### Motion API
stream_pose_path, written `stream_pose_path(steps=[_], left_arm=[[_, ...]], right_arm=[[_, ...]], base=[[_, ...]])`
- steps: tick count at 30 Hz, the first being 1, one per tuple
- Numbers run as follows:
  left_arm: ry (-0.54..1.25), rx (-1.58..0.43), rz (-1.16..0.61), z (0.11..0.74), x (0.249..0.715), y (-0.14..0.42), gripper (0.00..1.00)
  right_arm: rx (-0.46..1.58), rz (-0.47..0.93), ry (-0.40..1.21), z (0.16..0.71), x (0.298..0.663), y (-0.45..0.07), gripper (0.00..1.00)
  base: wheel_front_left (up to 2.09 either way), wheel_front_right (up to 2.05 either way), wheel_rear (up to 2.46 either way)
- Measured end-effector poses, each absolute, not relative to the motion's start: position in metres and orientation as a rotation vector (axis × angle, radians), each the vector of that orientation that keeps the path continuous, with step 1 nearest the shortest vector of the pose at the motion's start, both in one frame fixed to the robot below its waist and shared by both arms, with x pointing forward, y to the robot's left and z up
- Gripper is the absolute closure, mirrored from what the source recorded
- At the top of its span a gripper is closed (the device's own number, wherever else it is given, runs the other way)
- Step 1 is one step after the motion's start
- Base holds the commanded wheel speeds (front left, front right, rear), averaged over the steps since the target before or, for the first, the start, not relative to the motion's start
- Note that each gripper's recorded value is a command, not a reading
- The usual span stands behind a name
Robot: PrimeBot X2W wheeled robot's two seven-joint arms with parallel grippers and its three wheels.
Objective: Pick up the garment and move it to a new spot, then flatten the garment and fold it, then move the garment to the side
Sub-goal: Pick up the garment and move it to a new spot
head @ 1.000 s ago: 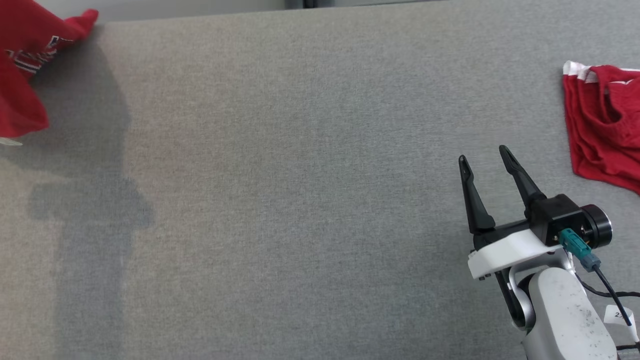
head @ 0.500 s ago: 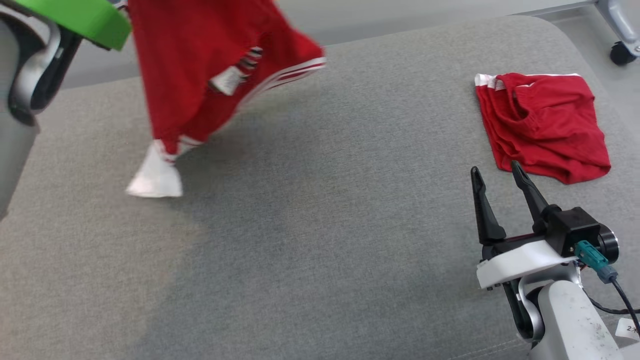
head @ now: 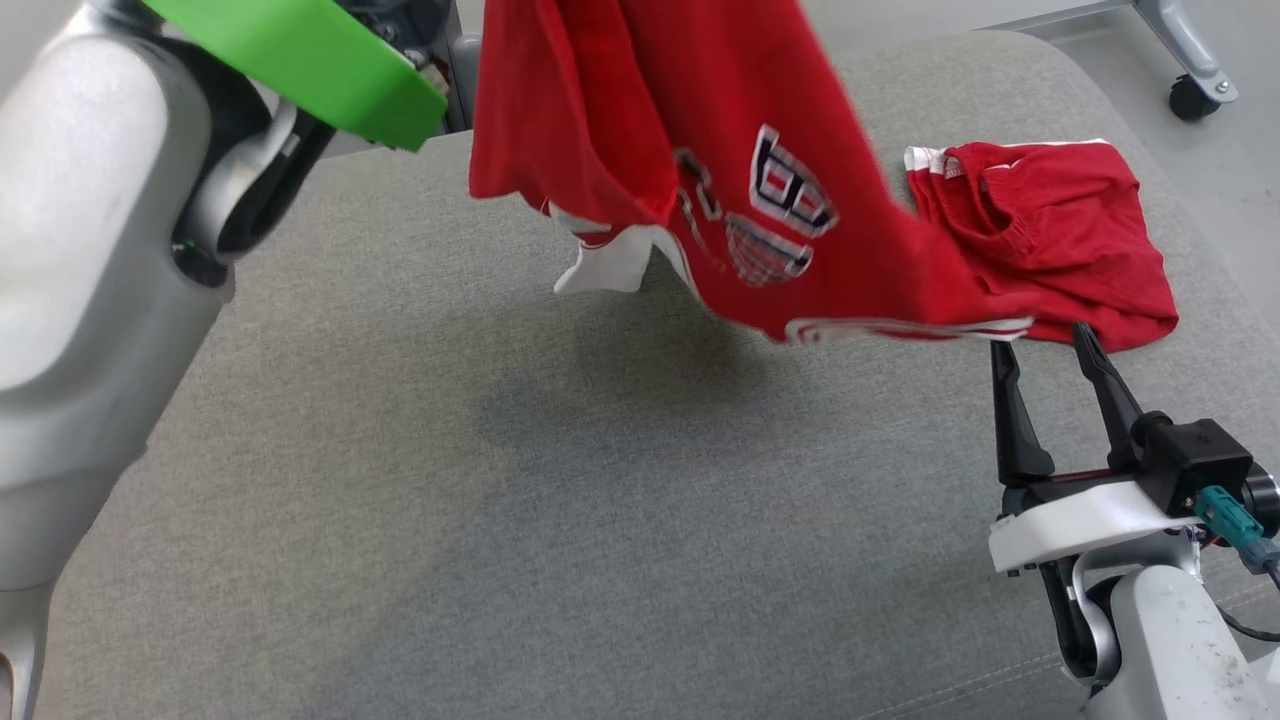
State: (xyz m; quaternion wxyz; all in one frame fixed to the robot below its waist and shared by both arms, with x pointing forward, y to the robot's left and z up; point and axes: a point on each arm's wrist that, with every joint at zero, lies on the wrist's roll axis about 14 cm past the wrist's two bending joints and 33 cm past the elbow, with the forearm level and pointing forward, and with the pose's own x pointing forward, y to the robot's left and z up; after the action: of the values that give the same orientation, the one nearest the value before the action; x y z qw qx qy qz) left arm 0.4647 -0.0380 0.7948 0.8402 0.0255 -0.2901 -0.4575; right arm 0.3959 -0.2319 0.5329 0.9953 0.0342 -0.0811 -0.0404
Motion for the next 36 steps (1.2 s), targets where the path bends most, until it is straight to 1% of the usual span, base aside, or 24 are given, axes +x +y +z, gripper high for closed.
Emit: stream_pose_path(steps=[3, 8, 14, 20, 26, 27, 28, 29, 30, 36], left_arm=[[-0.533, 0.058, -0.947, 0.767, 0.477, -0.034, 1.00], [-0.372, 0.058, -0.854, 0.707, 0.515, -0.012, 1.00], [-0.203, 0.066, -0.694, 0.634, 0.564, 0.037, 1.00], [-0.078, 0.058, -0.524, 0.576, 0.602, 0.085, 1.00], [0.084, 0.056, -0.401, 0.509, 0.620, 0.125, 1.00], [0.116, 0.054, -0.389, 0.495, 0.619, 0.129, 0.84], [0.142, 0.054, -0.380, 0.485, 0.618, 0.133, 0.58], [0.166, 0.055, -0.371, 0.475, 0.616, 0.136, 0.16], [0.182, 0.052, -0.361, 0.468, 0.615, 0.139, 0.00], [0.195, 0.016, -0.323, 0.458, 0.601, 0.152, 0.00]], right_arm=[[0.068, -0.082, -0.156, 0.531, 0.397, -0.232, 0.00], [0.070, -0.076, -0.149, 0.527, 0.402, -0.230, 0.00], [0.066, -0.080, -0.124, 0.518, 0.411, -0.232, 0.00], [0.055, -0.087, -0.103, 0.508, 0.422, -0.236, 0.00], [0.051, -0.090, -0.074, 0.496, 0.431, -0.238, 0.00], [0.050, -0.091, -0.066, 0.493, 0.431, -0.238, 0.00], [0.050, -0.091, -0.061, 0.491, 0.432, -0.238, 0.00], [0.049, -0.091, -0.055, 0.489, 0.432, -0.238, 0.00], [0.049, -0.091, -0.052, 0.487, 0.432, -0.238, 0.00], [0.045, -0.068, -0.052, 0.487, 0.436, -0.230, 0.00]], base=[[0.00, 0.00, 0.00], [0.00, 0.00, 0.00], [0.00, 0.00, 0.00], [0.00, 0.00, 0.00], [0.00, 0.00, 0.00], [0.00, 0.00, 0.00], [0.00, 0.00, 0.00], [0.00, 0.00, 0.00], [0.00, 0.00, 0.00], [0.00, 0.00, 0.00]])
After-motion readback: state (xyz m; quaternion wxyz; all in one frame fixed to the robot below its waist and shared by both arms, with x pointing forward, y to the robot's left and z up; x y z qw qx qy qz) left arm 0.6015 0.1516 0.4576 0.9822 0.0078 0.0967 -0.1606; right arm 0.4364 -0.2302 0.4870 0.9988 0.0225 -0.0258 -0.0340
